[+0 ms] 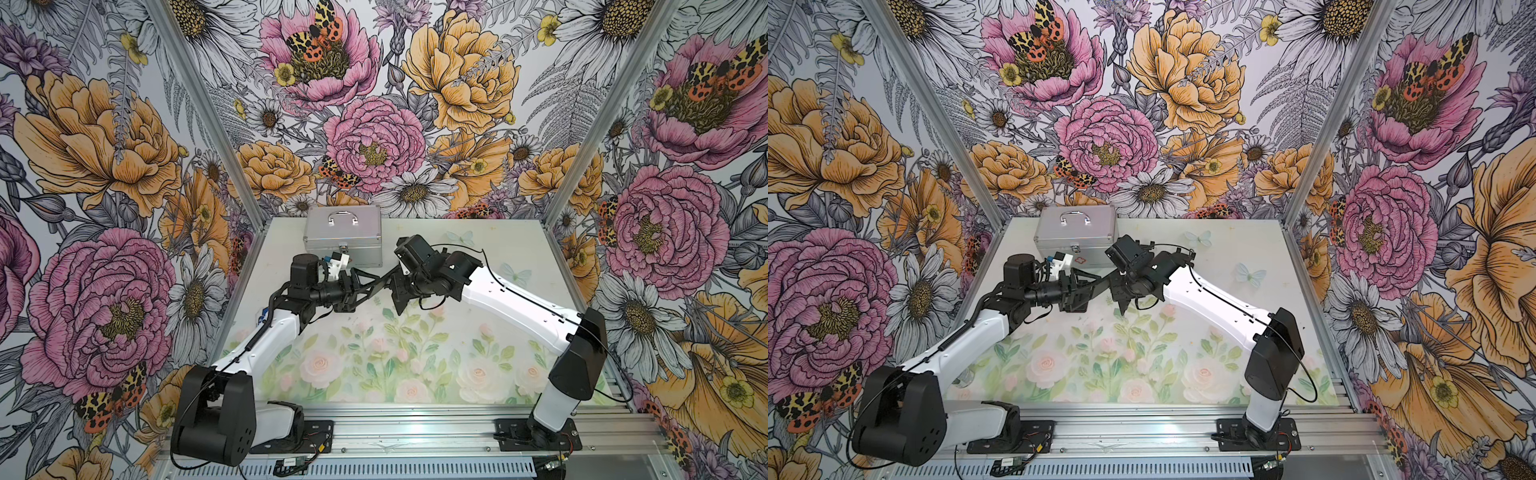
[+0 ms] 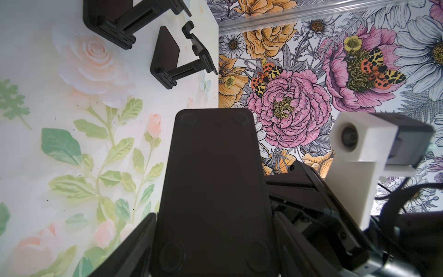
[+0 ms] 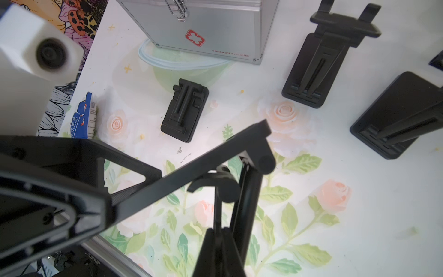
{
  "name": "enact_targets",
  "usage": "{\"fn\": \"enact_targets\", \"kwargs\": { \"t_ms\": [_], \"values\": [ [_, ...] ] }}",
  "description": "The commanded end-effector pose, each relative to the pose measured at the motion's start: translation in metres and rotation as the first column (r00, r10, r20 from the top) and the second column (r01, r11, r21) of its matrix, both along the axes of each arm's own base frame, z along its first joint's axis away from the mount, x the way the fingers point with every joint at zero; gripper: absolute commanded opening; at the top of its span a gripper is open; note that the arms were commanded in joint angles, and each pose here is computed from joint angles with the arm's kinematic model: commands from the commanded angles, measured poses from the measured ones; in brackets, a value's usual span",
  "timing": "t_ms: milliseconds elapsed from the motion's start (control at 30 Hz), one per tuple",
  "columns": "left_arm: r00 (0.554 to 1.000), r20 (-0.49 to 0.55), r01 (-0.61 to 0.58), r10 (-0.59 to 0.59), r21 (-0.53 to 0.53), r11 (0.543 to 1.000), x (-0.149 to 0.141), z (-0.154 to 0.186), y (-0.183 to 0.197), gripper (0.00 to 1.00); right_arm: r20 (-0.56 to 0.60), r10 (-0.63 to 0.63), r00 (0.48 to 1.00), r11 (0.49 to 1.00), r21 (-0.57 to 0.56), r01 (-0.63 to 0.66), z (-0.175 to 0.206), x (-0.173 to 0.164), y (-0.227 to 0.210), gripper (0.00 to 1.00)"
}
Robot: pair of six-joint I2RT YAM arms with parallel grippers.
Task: Open the phone stand
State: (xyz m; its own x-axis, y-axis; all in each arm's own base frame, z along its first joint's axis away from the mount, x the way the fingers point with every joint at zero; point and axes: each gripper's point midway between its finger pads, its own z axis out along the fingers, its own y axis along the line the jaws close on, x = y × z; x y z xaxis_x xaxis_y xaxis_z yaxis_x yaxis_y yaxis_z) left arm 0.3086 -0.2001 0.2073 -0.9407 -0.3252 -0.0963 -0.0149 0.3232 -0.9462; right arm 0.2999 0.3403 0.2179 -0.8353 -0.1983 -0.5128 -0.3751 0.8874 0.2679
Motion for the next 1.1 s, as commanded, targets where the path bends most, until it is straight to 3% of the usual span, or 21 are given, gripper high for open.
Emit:
{"fn": "enact_targets", "kwargs": {
  "t_ms": [0, 400, 967, 1067],
  "values": [
    [0.996, 0.076, -0.057, 0.055, 0.028, 0.998, 0.026, 0.006, 0.011, 0.44, 0.004, 0.158, 0.987, 0.986, 0.05, -0.158, 0.026, -0.039, 0.018, 0.0],
    [0.997, 0.058, -0.046, 0.044, 0.041, 0.998, 0.042, -0.008, 0.009, 0.44, -0.003, 0.307, 0.952, 0.938, 0.17, -0.302, 0.042, -0.074, 0.057, 0.0],
    [0.995, 0.076, -0.062, 0.06, 0.024, 0.998, 0.041, 0.007, 0.009, 0.45, -0.033, 0.366, 0.93, 0.915, 0.194, -0.353, 0.038, -0.084, 0.07, 0.0],
    [0.994, 0.084, -0.077, 0.074, 0.025, 0.997, 0.043, 0.011, 0.01, 0.52, -0.045, 0.362, 0.931, 0.914, 0.213, -0.345, 0.041, -0.085, 0.068, 0.0]
  ]
}}
